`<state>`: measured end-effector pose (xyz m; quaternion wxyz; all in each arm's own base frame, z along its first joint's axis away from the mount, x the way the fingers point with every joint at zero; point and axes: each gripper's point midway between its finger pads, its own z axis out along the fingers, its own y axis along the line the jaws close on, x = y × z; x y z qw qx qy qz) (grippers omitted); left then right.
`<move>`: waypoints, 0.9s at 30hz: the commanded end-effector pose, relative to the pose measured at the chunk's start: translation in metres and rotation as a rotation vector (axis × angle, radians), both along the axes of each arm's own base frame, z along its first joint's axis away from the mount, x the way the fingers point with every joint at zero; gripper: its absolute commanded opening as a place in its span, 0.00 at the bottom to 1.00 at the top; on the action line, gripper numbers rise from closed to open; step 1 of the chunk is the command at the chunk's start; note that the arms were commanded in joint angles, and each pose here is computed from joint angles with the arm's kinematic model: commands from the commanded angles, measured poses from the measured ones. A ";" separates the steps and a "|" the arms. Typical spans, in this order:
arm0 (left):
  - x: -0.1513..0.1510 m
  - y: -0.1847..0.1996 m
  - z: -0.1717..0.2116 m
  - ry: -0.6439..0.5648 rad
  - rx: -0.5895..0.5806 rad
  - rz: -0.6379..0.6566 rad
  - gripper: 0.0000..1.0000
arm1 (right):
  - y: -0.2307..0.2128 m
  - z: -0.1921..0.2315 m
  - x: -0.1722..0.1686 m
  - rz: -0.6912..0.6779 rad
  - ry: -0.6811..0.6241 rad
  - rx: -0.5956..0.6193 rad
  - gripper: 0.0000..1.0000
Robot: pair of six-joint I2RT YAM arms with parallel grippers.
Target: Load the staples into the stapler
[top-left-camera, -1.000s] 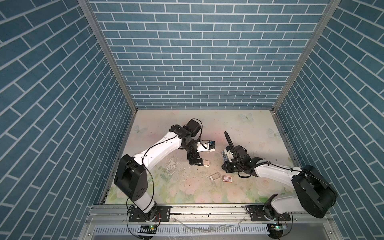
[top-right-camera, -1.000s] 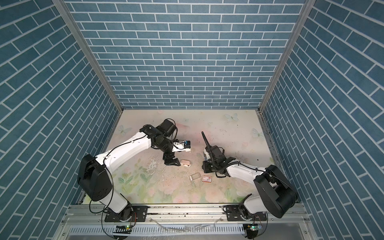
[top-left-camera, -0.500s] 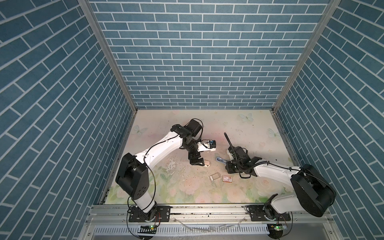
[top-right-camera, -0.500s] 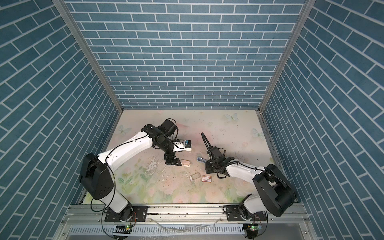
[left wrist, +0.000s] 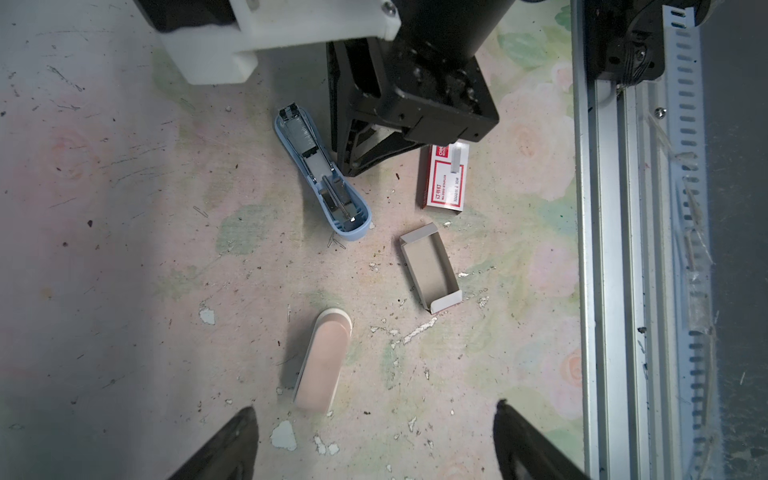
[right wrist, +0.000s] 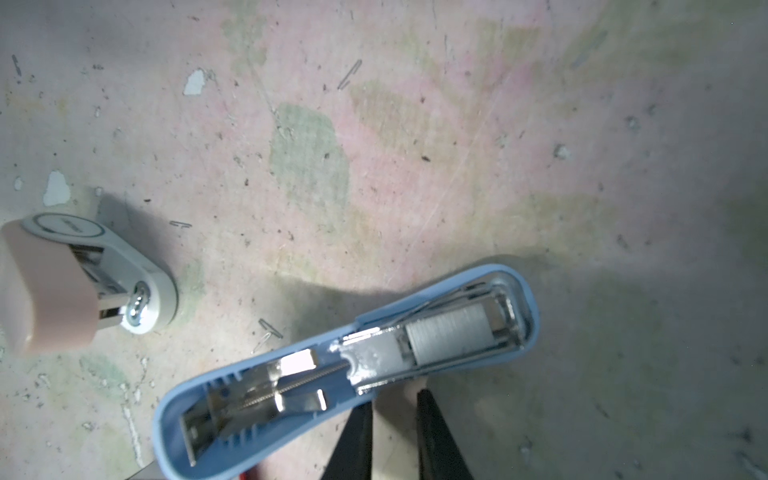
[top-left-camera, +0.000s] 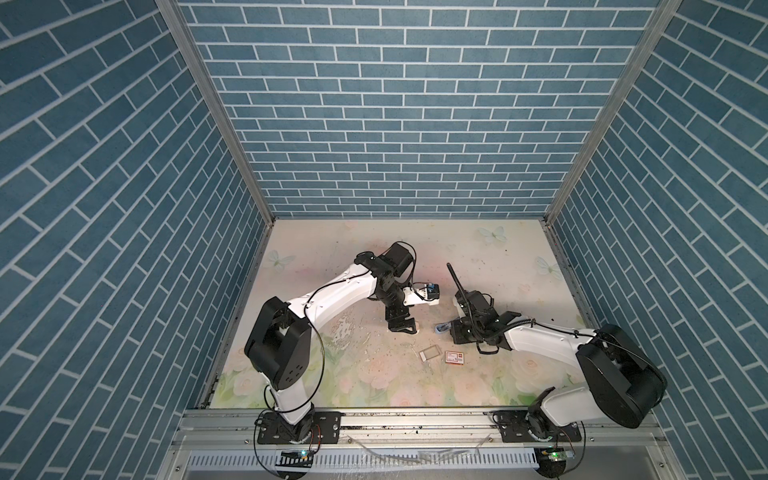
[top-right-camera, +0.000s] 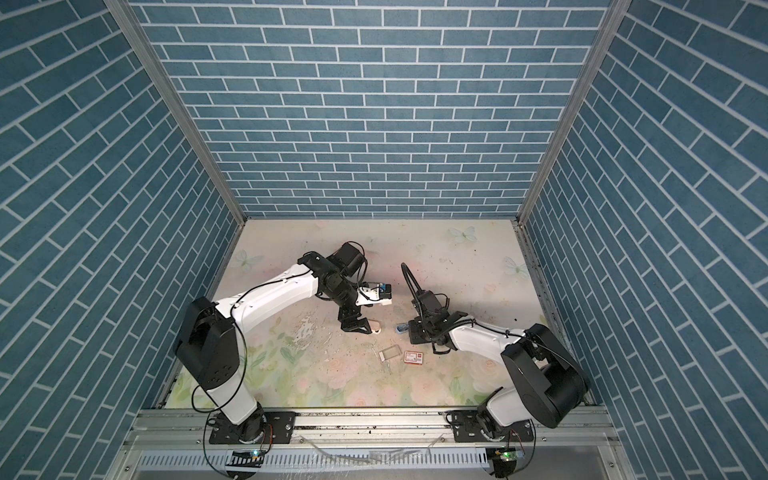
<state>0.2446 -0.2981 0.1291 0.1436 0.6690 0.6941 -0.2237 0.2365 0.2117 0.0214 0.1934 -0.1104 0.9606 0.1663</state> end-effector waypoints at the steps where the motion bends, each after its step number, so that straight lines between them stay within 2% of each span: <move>1: 0.009 -0.008 0.004 -0.032 -0.015 0.010 0.89 | -0.004 -0.007 -0.006 -0.031 0.044 -0.013 0.21; 10: 0.004 -0.026 -0.017 -0.045 0.027 -0.041 0.90 | -0.009 0.001 -0.008 -0.060 0.029 0.003 0.22; 17: 0.012 -0.042 -0.024 -0.078 0.043 -0.060 0.90 | -0.040 0.035 -0.009 -0.158 -0.043 -0.012 0.24; 21: 0.013 -0.049 -0.030 -0.083 0.042 -0.056 0.90 | -0.065 0.048 0.001 -0.256 -0.074 0.039 0.26; 27: 0.007 -0.053 -0.043 -0.112 0.080 -0.073 0.90 | -0.069 0.056 0.021 -0.279 -0.076 0.132 0.25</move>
